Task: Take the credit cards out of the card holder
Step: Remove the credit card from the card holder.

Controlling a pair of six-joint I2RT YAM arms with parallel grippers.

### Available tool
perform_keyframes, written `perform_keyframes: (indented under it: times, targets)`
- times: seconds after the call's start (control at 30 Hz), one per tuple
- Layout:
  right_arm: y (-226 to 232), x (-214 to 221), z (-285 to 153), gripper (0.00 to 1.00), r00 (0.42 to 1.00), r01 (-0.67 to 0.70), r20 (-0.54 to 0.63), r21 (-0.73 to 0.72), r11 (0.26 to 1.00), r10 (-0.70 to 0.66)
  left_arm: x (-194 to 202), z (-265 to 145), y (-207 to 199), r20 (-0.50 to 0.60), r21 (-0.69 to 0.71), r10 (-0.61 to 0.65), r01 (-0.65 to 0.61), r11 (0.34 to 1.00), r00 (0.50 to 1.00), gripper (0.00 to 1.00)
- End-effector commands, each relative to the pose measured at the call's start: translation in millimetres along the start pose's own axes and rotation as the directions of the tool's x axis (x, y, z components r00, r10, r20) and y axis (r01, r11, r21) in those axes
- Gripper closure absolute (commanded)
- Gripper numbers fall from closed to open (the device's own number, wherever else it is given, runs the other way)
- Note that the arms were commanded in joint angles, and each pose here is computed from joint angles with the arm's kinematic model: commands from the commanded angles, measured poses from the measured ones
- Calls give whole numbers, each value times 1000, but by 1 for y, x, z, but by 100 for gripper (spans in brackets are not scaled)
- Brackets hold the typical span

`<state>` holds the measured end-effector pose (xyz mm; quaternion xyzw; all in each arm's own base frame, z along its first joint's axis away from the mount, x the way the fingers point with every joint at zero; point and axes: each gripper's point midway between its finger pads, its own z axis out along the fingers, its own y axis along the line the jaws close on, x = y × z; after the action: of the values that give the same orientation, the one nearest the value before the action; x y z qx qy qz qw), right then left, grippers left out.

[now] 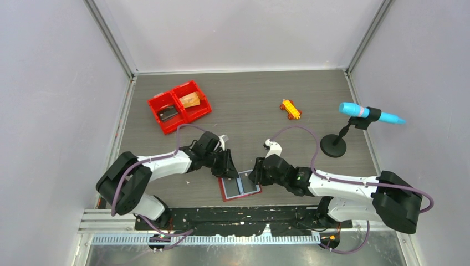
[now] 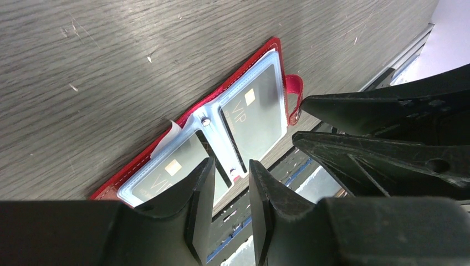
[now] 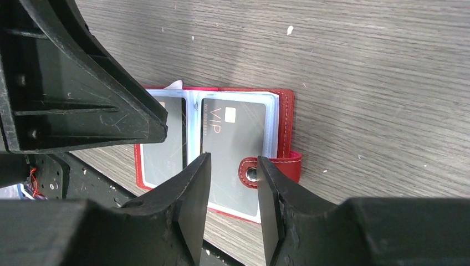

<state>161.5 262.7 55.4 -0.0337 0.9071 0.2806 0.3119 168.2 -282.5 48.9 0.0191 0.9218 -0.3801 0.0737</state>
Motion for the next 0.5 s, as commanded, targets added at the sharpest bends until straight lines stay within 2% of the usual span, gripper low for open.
perform_keyframes:
  times: [0.0,0.47]
  targets:
    - [13,-7,3,57,999,-24,25,-65,998,26,-7,5,-3,27,23,4,-5,1000,1000,69]
    - [32,-22,-7,57,999,-9,35,-107,994,13,-3,7,2,19,17,-6,6,1000,1000,69]
